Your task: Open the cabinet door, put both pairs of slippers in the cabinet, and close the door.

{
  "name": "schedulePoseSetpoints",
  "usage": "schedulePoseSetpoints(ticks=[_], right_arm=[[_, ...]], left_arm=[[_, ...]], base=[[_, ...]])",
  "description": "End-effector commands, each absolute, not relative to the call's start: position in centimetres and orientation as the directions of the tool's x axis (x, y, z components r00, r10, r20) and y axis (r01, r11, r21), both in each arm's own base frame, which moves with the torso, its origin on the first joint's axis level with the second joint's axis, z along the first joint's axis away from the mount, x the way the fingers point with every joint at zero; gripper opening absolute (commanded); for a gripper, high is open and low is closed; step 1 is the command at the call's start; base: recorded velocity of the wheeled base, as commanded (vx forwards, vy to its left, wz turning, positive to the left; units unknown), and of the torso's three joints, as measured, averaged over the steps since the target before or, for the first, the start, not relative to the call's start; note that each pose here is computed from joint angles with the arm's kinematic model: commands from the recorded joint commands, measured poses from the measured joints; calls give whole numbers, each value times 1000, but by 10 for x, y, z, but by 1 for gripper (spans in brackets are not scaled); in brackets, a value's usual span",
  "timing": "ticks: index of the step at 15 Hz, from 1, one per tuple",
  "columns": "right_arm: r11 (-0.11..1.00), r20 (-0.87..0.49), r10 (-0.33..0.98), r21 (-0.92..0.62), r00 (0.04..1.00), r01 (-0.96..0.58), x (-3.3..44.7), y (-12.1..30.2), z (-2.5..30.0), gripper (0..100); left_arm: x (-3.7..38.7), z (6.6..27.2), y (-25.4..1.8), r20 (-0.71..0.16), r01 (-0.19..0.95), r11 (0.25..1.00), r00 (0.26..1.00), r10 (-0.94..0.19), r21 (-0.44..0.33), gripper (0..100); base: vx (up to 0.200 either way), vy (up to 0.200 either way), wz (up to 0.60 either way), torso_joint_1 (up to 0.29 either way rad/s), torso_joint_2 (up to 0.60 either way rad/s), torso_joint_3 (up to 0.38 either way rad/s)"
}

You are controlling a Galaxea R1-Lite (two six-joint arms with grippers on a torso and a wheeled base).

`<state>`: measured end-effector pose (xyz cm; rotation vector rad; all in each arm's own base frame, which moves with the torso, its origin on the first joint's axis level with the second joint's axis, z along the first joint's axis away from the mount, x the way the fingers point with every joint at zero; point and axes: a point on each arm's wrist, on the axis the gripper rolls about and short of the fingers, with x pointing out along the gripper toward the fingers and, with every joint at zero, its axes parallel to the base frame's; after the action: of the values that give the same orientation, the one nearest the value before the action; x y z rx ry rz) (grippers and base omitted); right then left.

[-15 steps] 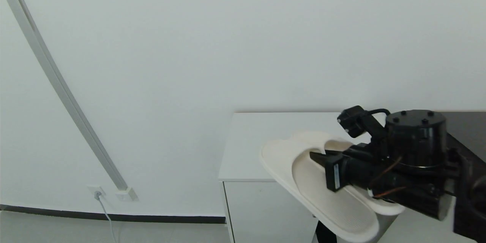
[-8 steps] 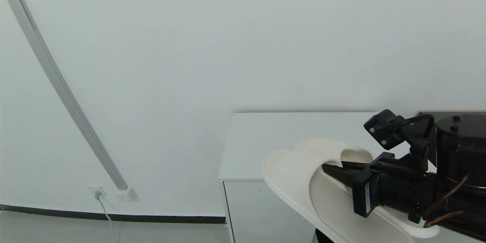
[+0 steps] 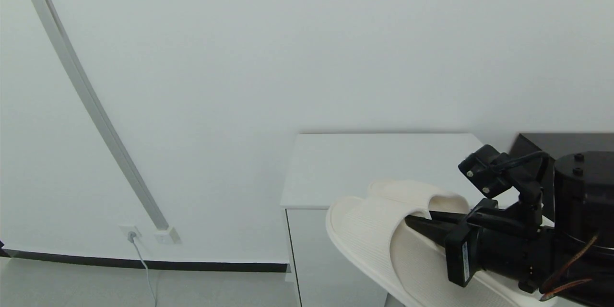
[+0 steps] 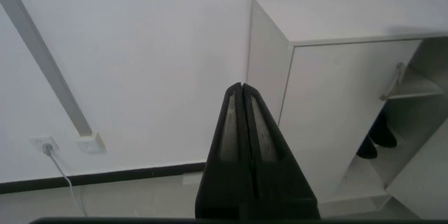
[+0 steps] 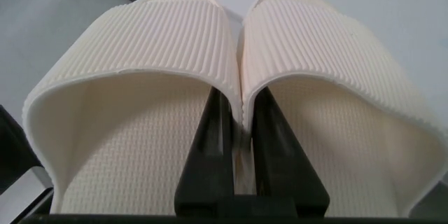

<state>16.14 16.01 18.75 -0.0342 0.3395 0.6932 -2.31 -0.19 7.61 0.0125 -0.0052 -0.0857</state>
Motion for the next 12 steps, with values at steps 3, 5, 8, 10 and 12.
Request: schedulePoseSetpoints(ticks=[3, 5, 8, 10, 12], right_arm=[[767, -329, 623, 79, 710, -636, 162, 163, 184, 0], [767, -330, 623, 79, 709, -637, 161, 163, 184, 0], [761, -335, 629, 78, 702, -644, 161, 166, 183, 0], [761, -336, 628, 78, 702, -644, 161, 166, 183, 0], [758, -339, 631, 78, 698, -647, 161, 167, 182, 0]], left_arm=[[-23, 76, -2, 3, 86, 996, 996, -86, 13, 0], [-23, 76, -2, 3, 86, 996, 996, -86, 11, 0], [-23, 76, -2, 3, 86, 996, 996, -86, 11, 0], [-23, 76, -2, 3, 86, 996, 996, -86, 11, 0], [-23, 76, -2, 3, 86, 996, 996, -86, 11, 0]], base=[[-200, 0, 0, 2, 5, -2], [-100, 0, 0, 1, 1, 4], [0, 0, 0, 0, 0, 0], [0, 0, 0, 0, 0, 0], [0, 0, 0, 0, 0, 0]])
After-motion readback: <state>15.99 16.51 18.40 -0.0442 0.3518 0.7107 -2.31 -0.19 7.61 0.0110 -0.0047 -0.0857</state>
